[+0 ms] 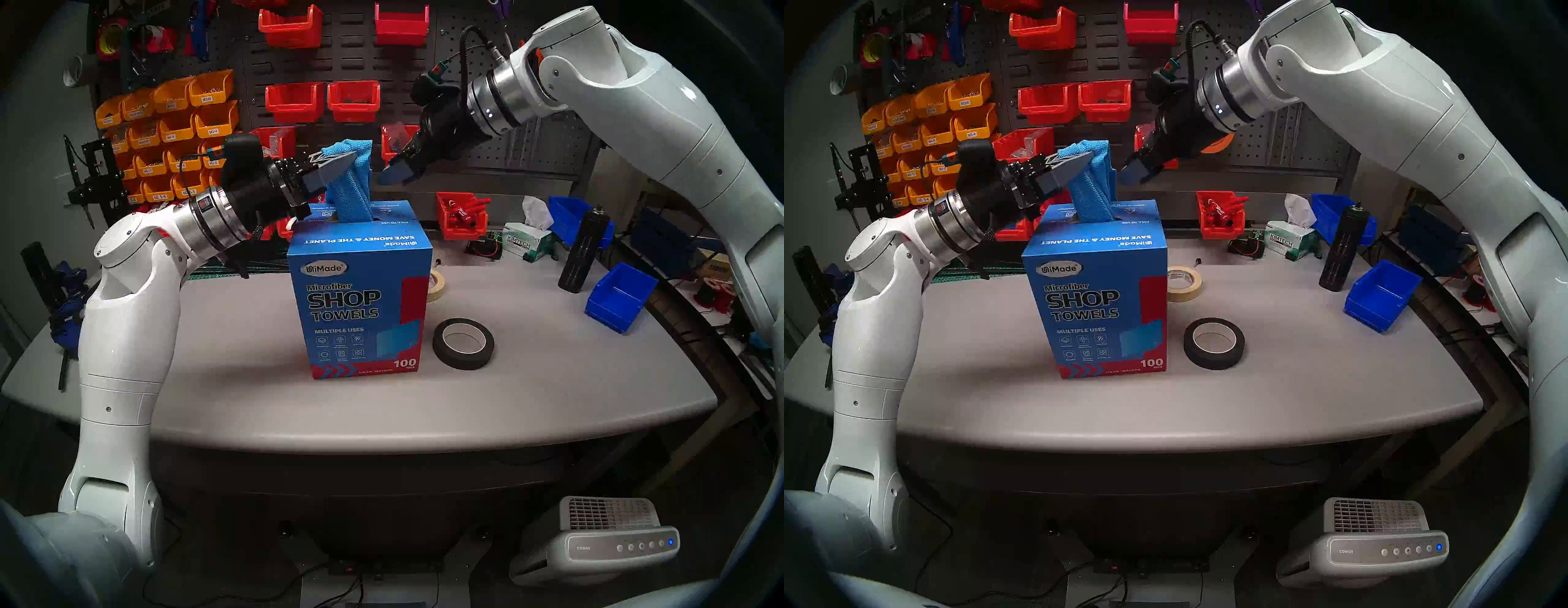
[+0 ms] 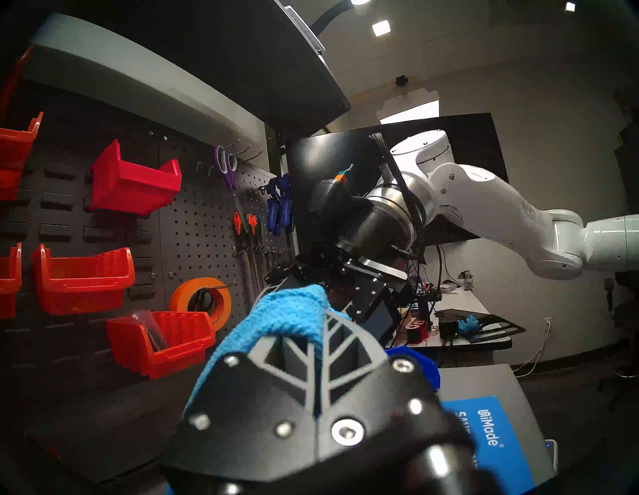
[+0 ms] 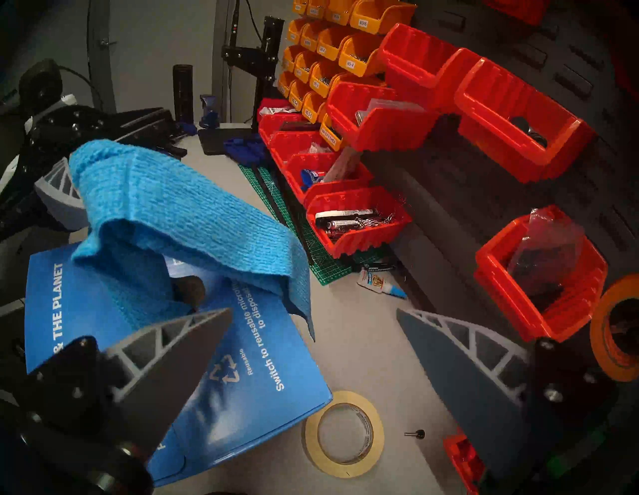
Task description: Take out a shop towel
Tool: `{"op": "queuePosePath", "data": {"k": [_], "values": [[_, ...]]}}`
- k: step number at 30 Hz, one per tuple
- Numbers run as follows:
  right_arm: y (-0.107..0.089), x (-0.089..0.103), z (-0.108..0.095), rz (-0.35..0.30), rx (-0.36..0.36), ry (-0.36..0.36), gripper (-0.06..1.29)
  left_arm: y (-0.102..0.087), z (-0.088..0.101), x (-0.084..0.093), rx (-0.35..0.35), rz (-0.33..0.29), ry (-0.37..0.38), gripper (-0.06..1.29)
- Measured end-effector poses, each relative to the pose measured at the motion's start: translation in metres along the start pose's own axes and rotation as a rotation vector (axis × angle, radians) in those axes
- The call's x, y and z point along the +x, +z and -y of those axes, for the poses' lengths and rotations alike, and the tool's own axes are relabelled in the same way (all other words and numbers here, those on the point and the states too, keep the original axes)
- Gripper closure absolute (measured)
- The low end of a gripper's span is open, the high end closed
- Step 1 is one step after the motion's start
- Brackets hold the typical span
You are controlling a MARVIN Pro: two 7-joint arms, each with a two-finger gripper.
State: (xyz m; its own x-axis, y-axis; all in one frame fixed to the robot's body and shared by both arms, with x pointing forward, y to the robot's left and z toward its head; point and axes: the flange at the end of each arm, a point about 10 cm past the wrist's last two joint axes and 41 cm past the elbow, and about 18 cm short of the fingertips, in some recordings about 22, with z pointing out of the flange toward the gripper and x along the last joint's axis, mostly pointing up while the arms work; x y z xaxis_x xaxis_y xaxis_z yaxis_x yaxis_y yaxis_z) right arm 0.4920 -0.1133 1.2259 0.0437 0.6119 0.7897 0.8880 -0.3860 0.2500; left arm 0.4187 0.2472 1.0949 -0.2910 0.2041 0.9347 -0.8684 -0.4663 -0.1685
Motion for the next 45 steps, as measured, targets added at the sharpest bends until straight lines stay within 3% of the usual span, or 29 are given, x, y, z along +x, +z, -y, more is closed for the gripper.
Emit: {"op": "queuePosePath", "data": {"k": [16,45], "values": [[0.014,0.0,-0.004,-0.061,0.009,0.013,-0.01,0.002,-0.003,0.001,-0.009,-0.004,0.003,1.25],[0.036,0.0,0.005,-0.097,0.063,0.022,0.01,0.004,-0.006,-0.001,-0.012,0.001,0.003,1.25]]}}
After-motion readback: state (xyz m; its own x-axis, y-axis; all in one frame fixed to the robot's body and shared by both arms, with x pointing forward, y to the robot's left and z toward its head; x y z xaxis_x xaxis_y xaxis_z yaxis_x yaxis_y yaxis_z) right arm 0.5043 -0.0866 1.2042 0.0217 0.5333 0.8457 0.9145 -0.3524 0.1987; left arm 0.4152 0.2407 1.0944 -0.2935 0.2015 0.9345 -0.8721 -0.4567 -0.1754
